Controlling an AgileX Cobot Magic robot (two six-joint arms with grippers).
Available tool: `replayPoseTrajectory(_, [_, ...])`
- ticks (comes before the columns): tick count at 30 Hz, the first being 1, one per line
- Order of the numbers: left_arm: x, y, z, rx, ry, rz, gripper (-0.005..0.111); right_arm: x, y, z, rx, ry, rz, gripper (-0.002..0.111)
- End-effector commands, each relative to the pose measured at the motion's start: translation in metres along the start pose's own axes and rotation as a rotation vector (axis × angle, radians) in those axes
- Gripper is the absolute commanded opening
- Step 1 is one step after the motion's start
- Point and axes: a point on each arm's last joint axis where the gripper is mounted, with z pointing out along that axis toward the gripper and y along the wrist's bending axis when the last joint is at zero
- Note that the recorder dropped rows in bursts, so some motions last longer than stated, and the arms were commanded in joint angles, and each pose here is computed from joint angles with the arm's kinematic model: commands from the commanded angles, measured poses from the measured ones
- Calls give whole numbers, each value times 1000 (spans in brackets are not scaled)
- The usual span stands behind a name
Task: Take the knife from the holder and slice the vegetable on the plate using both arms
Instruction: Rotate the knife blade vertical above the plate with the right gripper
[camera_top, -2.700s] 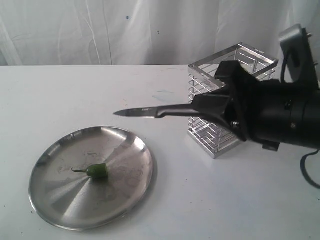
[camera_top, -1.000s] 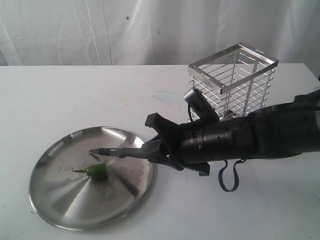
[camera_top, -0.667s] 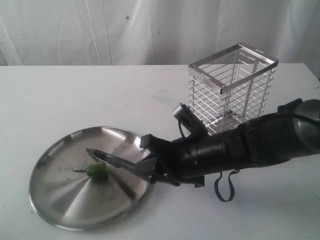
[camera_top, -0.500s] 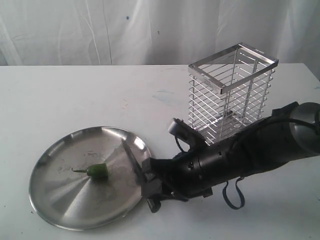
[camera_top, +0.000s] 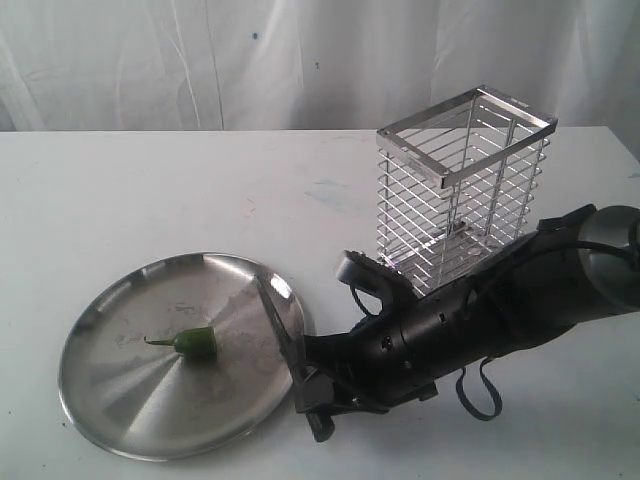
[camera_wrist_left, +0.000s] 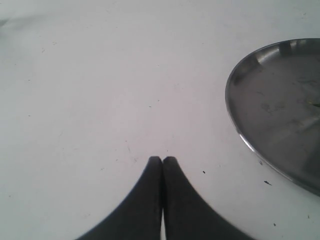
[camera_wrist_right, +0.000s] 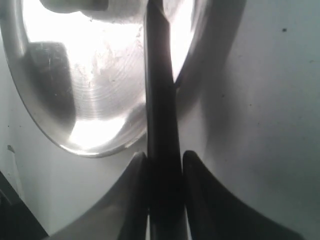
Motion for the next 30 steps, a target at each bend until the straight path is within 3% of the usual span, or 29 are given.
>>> replayPoseTrajectory(1, [2,0,1,7,0,6,0,-2,-5,0,54,-23,-8,4])
replayPoseTrajectory(7, [2,0,1,7,0,6,0,-4,-8,0,81,-44,-15,17])
replayPoseTrajectory(15, [2,0,1,7,0,6,0,-5,-9,-1,98,-54,-65,19])
replayPoseTrajectory(21, [2,0,1,7,0,6,0,-10,-9,2,97,-58,-88,30])
replayPoseTrajectory(30, [2,0,1,7,0,6,0,-16,-15,14,104,-40,-72,30])
